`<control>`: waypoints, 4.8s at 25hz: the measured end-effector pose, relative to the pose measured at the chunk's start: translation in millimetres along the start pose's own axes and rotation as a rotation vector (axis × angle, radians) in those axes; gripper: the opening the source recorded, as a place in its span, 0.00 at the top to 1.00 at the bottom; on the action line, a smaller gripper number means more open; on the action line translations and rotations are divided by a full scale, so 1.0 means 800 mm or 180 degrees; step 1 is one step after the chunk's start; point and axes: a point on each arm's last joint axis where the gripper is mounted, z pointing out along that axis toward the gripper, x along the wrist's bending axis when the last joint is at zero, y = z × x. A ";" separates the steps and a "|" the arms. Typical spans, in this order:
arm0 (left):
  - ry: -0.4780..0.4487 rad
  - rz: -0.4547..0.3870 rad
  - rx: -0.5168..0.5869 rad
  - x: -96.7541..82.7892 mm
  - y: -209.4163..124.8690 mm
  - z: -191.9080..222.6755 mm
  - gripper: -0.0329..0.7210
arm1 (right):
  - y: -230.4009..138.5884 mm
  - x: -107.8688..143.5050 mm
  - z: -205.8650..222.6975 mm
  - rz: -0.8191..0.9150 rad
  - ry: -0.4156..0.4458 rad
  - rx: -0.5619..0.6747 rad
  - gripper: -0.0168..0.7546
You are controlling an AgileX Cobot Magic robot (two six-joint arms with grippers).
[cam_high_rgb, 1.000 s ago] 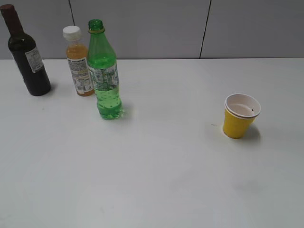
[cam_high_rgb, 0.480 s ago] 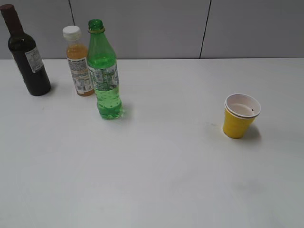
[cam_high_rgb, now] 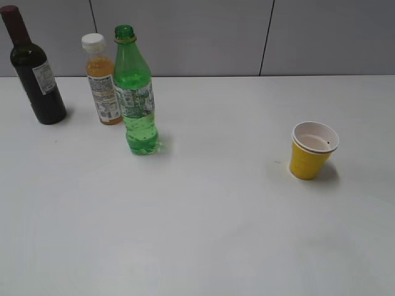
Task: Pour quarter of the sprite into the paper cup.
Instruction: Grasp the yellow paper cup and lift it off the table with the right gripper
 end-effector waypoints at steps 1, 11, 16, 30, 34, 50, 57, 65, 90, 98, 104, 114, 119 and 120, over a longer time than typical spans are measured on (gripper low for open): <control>0.0000 0.0000 0.0000 0.000 0.000 0.000 0.17 | -0.004 0.000 0.006 -0.0001 -0.0004 0.0002 0.21; 0.0000 0.0000 0.0000 0.000 0.000 0.000 0.17 | -0.033 0.004 0.074 0.0032 0.0071 0.0116 0.21; 0.0000 0.0000 0.0000 0.000 0.000 0.000 0.17 | -0.058 0.015 0.103 0.0034 0.0340 0.0158 0.21; 0.0000 0.0000 0.0000 0.000 0.000 0.000 0.17 | -0.105 0.026 0.126 0.0035 0.0604 0.0491 0.21; 0.0000 0.0000 0.0000 0.000 0.000 0.000 0.17 | -0.115 0.027 0.130 0.0063 0.0618 0.0555 0.21; 0.0000 0.0000 0.0000 0.000 0.000 0.000 0.17 | -0.152 0.036 0.137 0.0101 0.0849 0.0801 0.13; 0.0000 0.0000 0.0000 0.000 0.000 0.000 0.17 | -0.171 0.039 0.139 0.0157 0.0900 0.0923 0.10; 0.0000 0.0000 0.0000 0.000 0.000 0.000 0.17 | -0.200 0.040 0.141 0.0203 0.0899 0.1259 0.10; 0.0000 0.0000 0.0000 0.000 0.000 0.000 0.17 | -0.227 0.059 0.195 0.0157 0.1047 0.1211 0.11; 0.0000 0.0000 0.0000 0.000 0.000 0.000 0.17 | -0.240 0.064 0.210 0.0189 0.0998 0.1142 0.12; 0.0000 0.0000 0.0000 0.000 0.000 0.000 0.17 | -0.247 0.066 0.226 0.0193 0.1003 0.1032 0.13; 0.0000 0.0000 0.0000 0.000 0.000 0.000 0.17 | -0.253 0.071 0.244 0.0199 0.1101 0.0909 0.14; 0.0000 0.0000 0.0000 0.000 0.000 0.000 0.17 | -0.256 0.072 0.244 0.0209 0.1134 0.0889 0.23; 0.0000 0.0000 0.0000 0.000 0.000 0.000 0.17 | -0.256 0.072 0.244 0.0211 0.1137 0.0881 0.26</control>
